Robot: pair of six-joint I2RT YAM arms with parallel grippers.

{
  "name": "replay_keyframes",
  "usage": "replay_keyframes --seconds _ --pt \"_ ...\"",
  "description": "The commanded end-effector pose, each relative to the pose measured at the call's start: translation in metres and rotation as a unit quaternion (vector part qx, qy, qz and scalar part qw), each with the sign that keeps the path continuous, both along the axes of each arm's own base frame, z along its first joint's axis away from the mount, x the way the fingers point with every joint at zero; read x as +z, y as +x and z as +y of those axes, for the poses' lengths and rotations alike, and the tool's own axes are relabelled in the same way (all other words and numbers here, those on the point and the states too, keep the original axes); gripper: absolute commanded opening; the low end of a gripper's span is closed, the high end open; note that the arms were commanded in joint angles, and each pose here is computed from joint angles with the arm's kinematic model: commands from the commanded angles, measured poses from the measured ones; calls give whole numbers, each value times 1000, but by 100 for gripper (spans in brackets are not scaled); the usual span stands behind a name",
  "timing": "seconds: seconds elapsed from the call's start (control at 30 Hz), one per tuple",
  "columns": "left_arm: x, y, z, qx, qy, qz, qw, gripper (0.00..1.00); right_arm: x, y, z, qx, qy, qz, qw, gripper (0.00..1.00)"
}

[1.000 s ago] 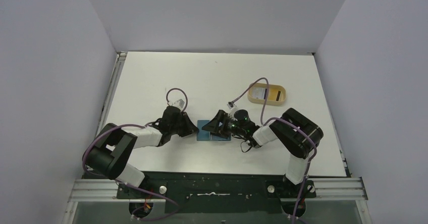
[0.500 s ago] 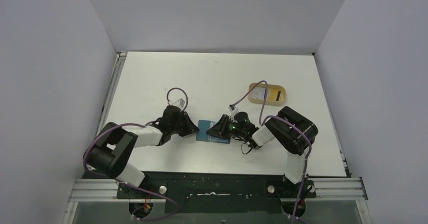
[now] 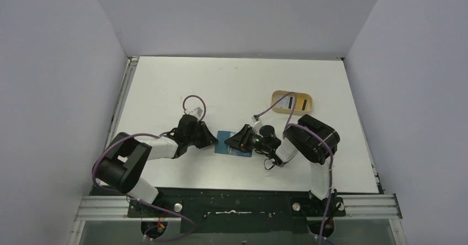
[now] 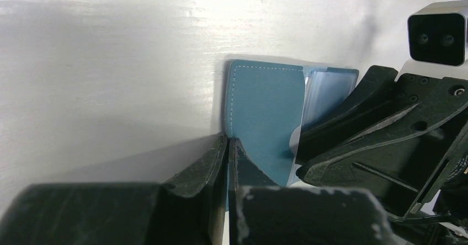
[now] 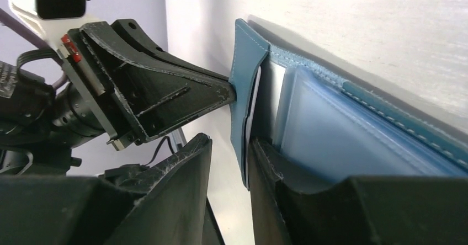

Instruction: Take the credit cards out of the card holder

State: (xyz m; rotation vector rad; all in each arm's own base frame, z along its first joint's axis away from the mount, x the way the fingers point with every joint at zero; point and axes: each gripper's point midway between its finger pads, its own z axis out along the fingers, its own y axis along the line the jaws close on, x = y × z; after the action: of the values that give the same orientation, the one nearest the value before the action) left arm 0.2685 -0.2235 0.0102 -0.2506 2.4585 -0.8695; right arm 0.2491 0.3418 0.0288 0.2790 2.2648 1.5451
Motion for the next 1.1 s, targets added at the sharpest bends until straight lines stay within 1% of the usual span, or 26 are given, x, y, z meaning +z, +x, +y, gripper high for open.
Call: replay_keyframes --seconds 0.0,0.27,0.47,0.67,0.83,1.07 --pt "-53 -43 35 -7 95 93 991 0 -6 10 -5 -31 11 -18 999 32" --pt "-54 -44 35 -9 97 94 991 0 -15 8 -18 -49 3 -14 999 28" --pt "-54 -44 36 -10 98 96 991 0 -22 7 -27 -59 -6 -7 998 21" --pt "-56 -45 35 -12 98 99 990 0 -28 6 -29 -59 -3 -2 998 7" --pt "-57 -45 35 -13 99 99 990 0 -29 5 -30 -58 0 1 998 1" --pt "-58 -45 35 -13 101 101 990 0 -31 3 -42 -60 -7 9 998 0"
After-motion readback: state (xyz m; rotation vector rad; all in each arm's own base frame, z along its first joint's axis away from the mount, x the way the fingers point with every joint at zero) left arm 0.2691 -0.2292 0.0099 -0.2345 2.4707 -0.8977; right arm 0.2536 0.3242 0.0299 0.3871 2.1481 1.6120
